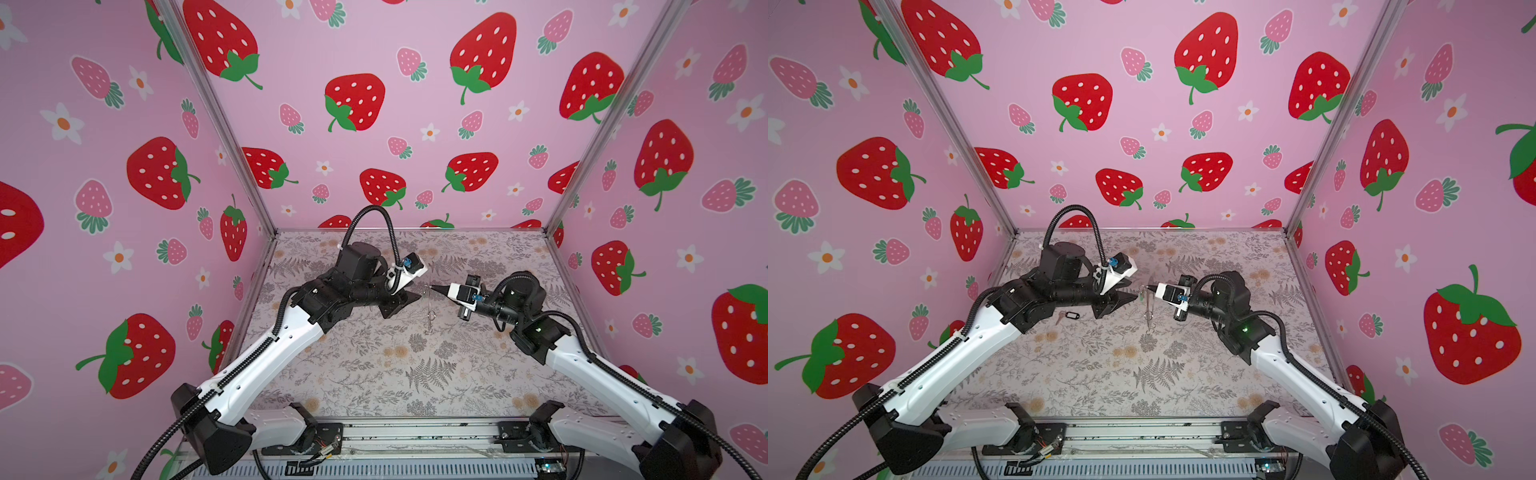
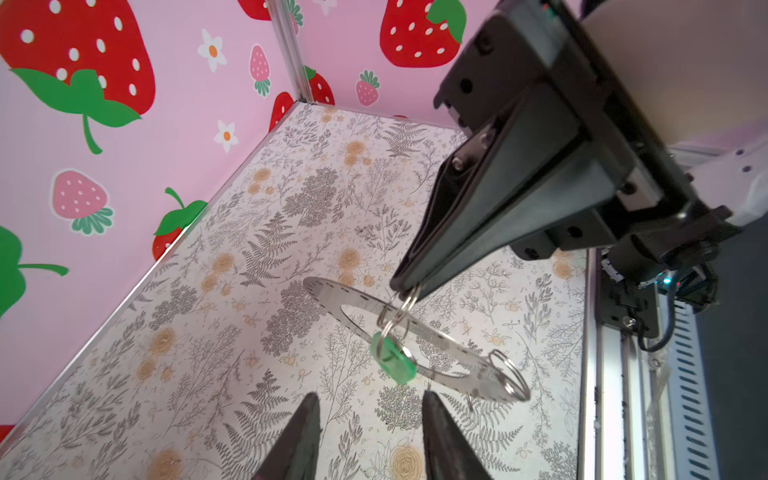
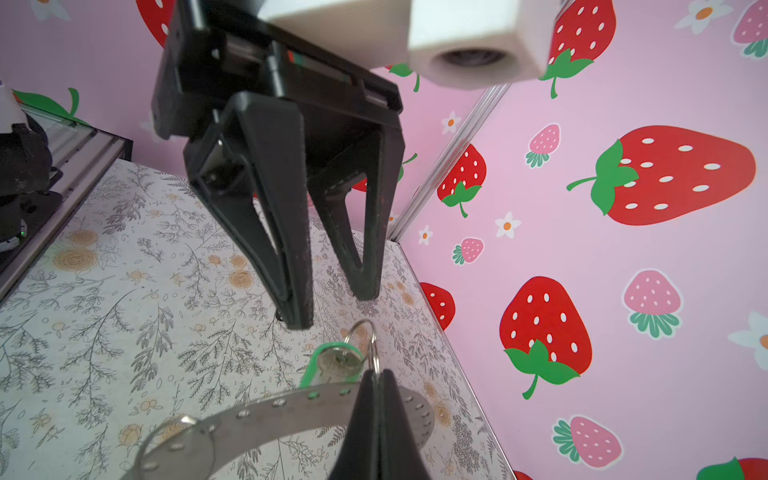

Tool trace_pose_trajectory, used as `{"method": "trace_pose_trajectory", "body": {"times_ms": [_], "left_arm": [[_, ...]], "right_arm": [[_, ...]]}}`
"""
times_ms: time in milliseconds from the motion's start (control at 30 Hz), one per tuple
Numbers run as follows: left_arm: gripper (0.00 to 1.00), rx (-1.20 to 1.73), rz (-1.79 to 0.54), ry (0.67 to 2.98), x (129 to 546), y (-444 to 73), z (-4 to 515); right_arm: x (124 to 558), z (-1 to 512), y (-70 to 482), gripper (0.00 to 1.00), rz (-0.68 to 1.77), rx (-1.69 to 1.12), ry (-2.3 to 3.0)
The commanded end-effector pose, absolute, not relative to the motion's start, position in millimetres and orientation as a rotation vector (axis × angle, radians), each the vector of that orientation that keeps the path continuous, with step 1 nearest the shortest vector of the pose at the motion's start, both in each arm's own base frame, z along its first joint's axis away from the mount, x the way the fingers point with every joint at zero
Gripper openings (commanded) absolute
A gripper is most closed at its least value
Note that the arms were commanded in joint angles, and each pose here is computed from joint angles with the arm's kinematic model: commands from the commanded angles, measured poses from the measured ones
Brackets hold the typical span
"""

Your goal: Put the keys on the keyring

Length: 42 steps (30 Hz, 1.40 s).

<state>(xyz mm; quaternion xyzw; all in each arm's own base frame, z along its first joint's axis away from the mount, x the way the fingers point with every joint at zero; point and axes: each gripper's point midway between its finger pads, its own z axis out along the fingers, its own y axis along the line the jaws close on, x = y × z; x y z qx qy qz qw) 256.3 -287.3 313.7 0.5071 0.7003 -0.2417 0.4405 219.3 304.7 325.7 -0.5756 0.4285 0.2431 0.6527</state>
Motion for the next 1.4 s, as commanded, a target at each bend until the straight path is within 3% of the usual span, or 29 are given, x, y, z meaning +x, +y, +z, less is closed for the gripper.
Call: {"method": "trace_pose_trajectory", "body": {"times_ms": [0,300,600,833,1367], "left_arm": [[0.43,1.222,-0.742,1.634,251,-303,333],[0.37,1.167,-0.743,1.698,266,-309,322],[0.21,1.154,-0.653,1.724,271,-308,319],[0.0,1.199,-0.623,1.723,269,-311,315],[0.0,1.316,-0.71,1.76,257,-329,302]], "right_arm": [[218,348,305,0.0,0.58,-1.259,0.923],[218,357,302,0.0,0.589,-1.219,0.914],[221,355,301,0.0,0.587,-1.204,0.932],[224,356,301,0.0,0.607,-1.169,0.944],[230,365,285,0.0,0.556,-1.089,0.943]]}}
